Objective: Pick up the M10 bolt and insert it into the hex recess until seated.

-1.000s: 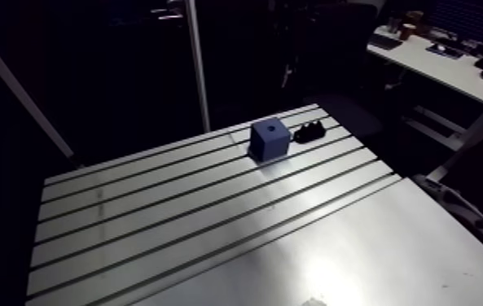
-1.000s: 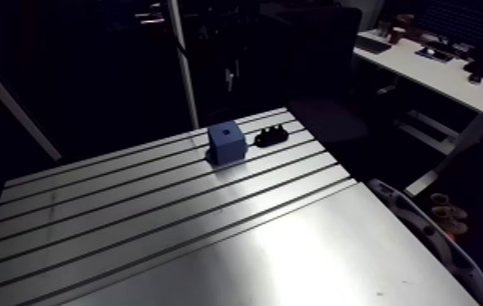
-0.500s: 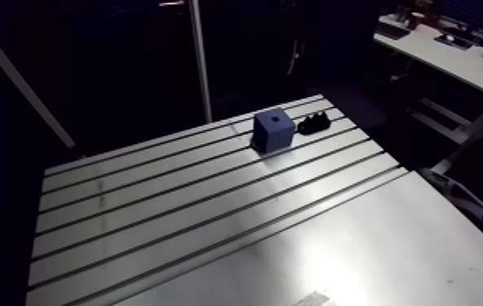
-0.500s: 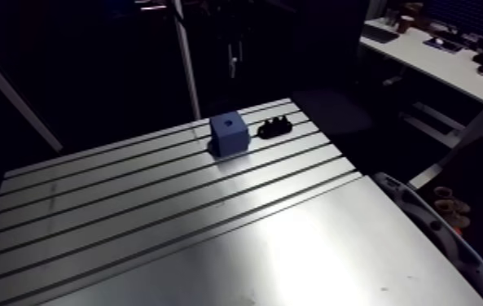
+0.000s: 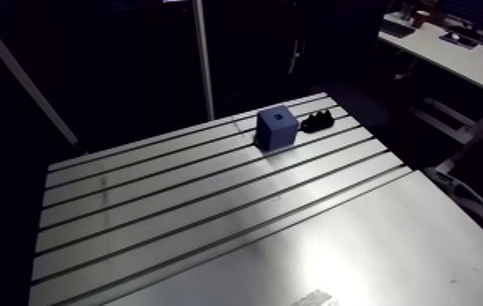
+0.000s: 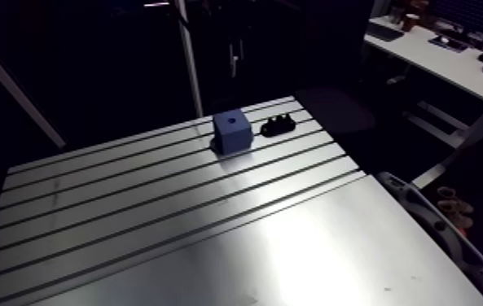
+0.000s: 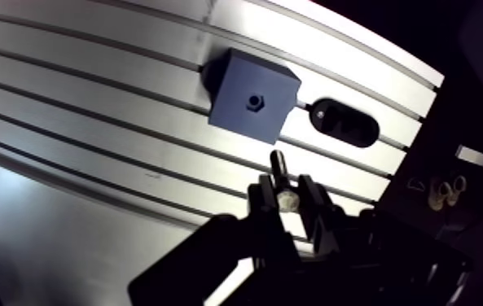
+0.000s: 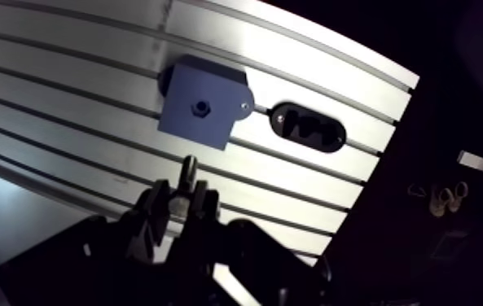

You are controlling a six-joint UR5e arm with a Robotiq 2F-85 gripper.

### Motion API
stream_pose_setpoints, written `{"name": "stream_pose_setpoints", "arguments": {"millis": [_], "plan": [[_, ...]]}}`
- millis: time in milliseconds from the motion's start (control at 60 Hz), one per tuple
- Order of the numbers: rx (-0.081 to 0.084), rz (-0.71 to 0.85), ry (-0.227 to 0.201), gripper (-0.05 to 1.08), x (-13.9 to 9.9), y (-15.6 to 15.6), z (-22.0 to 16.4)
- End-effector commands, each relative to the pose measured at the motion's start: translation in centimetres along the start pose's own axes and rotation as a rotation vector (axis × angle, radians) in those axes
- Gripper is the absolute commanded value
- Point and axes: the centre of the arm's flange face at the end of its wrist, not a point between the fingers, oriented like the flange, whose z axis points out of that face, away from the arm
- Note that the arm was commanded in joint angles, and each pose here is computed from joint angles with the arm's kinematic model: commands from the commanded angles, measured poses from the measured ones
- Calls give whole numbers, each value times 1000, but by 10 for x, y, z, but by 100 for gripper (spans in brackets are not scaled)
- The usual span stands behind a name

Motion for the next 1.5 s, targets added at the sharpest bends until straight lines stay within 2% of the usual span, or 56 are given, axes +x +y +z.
{"name": "stream_pose_setpoints", "arguments": {"millis": [17, 150, 233, 417, 467, 500, 517, 550, 833, 983, 1283, 1500], "plan": [[-4, -21, 2, 74, 14, -5, 8], [8, -31, -20, 74, 22, -8, 23], [-6, -44, -40, 74, 27, -13, 27], [-5, -50, -44, 74, 31, -16, 24], [4, -49, -52, 74, 33, -14, 28], [18, -49, -70, 74, 35, -16, 31], [18, -49, -70, 74, 35, -16, 31], [33, -50, -89, 74, 36, -16, 33], [55, -50, -120, 74, 44, -10, 52], [70, -47, -163, 74, 48, -5, 63], [58, -34, -162, 74, 51, -2, 62], [62, -17, -166, 74, 52, 1, 67]]}}
